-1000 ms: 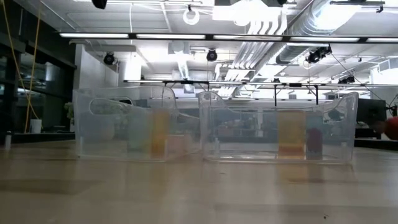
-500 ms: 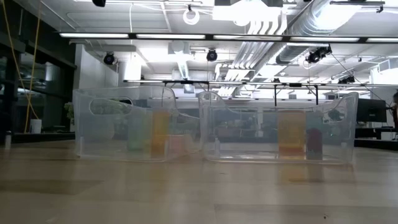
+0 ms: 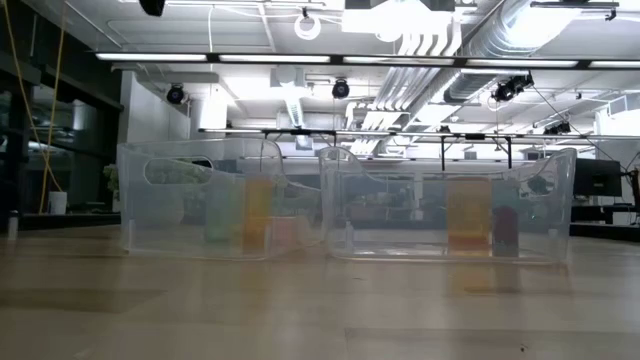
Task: Pick and place medicine bottles into bin by pill shape (circle, oval)
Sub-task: Return to Home Position
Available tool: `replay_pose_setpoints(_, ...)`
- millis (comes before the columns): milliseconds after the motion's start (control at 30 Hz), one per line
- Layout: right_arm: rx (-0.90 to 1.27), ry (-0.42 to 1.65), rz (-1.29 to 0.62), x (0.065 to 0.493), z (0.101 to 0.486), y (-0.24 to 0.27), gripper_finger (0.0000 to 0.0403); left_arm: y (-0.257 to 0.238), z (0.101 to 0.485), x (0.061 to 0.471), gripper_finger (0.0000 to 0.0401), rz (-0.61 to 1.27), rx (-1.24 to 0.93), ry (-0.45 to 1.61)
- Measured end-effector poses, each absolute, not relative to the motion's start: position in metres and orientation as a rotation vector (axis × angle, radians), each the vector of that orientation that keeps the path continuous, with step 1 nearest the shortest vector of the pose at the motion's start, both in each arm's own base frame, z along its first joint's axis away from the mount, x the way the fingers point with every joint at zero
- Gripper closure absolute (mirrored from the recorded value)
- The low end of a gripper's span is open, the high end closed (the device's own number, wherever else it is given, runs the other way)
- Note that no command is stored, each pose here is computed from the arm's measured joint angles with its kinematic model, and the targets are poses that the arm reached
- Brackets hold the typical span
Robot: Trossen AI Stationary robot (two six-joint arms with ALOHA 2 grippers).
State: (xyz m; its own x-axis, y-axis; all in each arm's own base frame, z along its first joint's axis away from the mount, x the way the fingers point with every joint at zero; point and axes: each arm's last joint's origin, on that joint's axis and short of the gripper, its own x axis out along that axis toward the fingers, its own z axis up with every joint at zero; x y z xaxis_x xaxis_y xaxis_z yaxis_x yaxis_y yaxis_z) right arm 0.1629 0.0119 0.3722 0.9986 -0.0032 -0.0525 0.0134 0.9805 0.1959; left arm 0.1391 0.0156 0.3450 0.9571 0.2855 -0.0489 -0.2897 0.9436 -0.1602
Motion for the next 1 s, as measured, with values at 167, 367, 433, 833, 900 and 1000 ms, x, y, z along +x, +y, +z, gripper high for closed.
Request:
replay_pose_setpoints(167, 0.196, 0.052, -0.012, 0.163, 0.372, 0.012, 0.0403, 0.019, 0.323, 0.116, 0.0401, 0.292, -0.19, 0.0)
replay_pose_setpoints(367, 0.228, 0.061, -0.019, 0.163, 0.371, 0.012, 0.0403, 0.02, 0.264, 0.094, 0.0401, 0.305, -0.269, -0.132)
replay_pose_setpoints(433, 0.265, 0.073, -0.022, 0.163, 0.37, 0.012, 0.0403, 0.019, 0.246, 0.091, 0.0401, 0.298, -0.283, -0.17)
replay_pose_setpoints(833, 0.36, 0.072, -0.027, 0.163, 0.37, 0.012, 0.0403, 0.018, 0.176, 0.095, 0.0401, 0.232, -0.36, -0.147)
replay_pose_setpoints(900, 0.381, 0.072, -0.027, 0.163, 0.37, 0.012, 0.0403, 0.018, 0.17, 0.095, 0.0401, 0.239, -0.339, -0.084)
replay_pose_setpoints(1000, 0.405, 0.072, -0.027, 0.163, 0.37, 0.012, 0.0403, 0.015, 0.168, 0.096, 0.0401, 0.16, -0.279, -0.04)
